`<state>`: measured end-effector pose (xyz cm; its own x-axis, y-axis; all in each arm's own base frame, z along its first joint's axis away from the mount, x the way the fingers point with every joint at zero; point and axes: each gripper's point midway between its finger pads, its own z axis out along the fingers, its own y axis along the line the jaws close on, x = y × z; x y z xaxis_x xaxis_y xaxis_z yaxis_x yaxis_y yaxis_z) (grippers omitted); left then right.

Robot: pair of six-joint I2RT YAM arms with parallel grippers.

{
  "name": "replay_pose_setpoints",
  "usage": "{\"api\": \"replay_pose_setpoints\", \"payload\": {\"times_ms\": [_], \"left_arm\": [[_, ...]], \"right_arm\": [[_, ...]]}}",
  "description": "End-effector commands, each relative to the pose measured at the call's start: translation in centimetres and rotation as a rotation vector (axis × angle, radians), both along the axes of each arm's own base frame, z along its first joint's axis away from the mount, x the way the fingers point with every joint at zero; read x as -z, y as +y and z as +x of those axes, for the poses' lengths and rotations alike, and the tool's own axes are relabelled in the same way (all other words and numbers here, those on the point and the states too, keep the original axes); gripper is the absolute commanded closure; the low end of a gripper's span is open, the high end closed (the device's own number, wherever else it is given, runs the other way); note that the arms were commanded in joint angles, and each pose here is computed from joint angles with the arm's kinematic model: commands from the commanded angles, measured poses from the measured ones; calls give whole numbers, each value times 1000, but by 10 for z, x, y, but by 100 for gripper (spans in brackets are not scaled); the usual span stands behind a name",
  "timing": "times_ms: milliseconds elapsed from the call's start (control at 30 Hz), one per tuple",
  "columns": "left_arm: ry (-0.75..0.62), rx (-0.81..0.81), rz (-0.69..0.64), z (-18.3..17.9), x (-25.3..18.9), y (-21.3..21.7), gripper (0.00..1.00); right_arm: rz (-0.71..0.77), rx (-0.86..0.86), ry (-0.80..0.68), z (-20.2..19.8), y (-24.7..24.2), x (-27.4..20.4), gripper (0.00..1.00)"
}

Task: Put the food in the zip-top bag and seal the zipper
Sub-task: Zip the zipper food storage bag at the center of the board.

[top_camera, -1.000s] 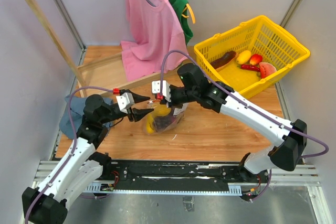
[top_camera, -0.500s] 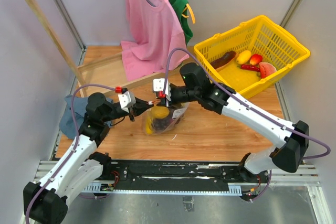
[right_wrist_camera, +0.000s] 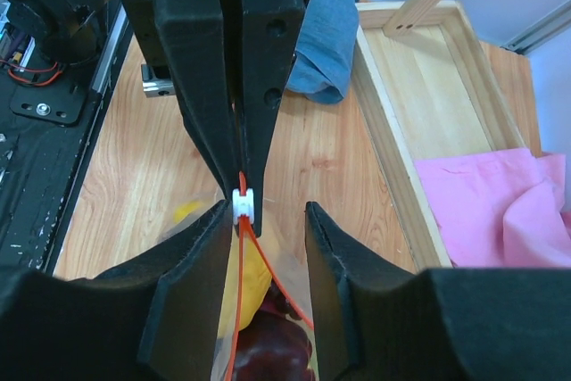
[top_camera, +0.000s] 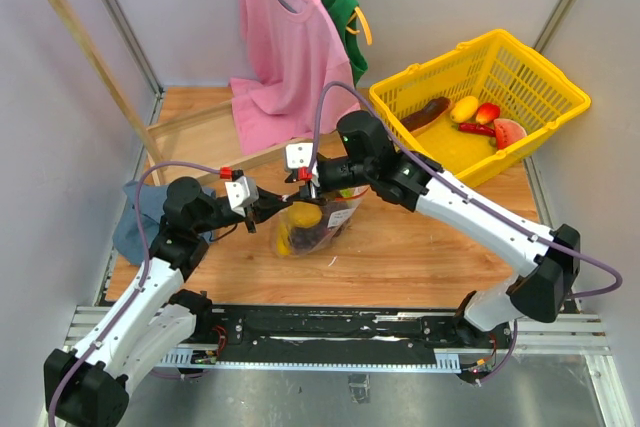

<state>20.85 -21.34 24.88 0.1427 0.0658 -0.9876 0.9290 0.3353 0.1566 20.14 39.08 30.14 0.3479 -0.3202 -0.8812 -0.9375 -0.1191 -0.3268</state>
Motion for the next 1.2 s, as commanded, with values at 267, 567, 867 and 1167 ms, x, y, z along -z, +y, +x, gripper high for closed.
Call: {"api": "replay_pose_setpoints", "payload": {"times_ms": [267, 567, 867, 1167], "left_arm": [[-66, 21, -11, -5, -14, -1, 100], [-73, 24, -9, -7, -15, -1, 100], [-74, -7, -11, -3, -16, 1, 100], [-80, -43, -26, 2, -20, 4, 100]], "right_arm": [[-13, -123, 6, -18, 13, 1, 64], [-63, -75, -4, -6, 13, 15, 84], [-112, 10, -73, 6, -8, 20, 99], [-154, 98, -79, 19, -37, 26, 99]]}}
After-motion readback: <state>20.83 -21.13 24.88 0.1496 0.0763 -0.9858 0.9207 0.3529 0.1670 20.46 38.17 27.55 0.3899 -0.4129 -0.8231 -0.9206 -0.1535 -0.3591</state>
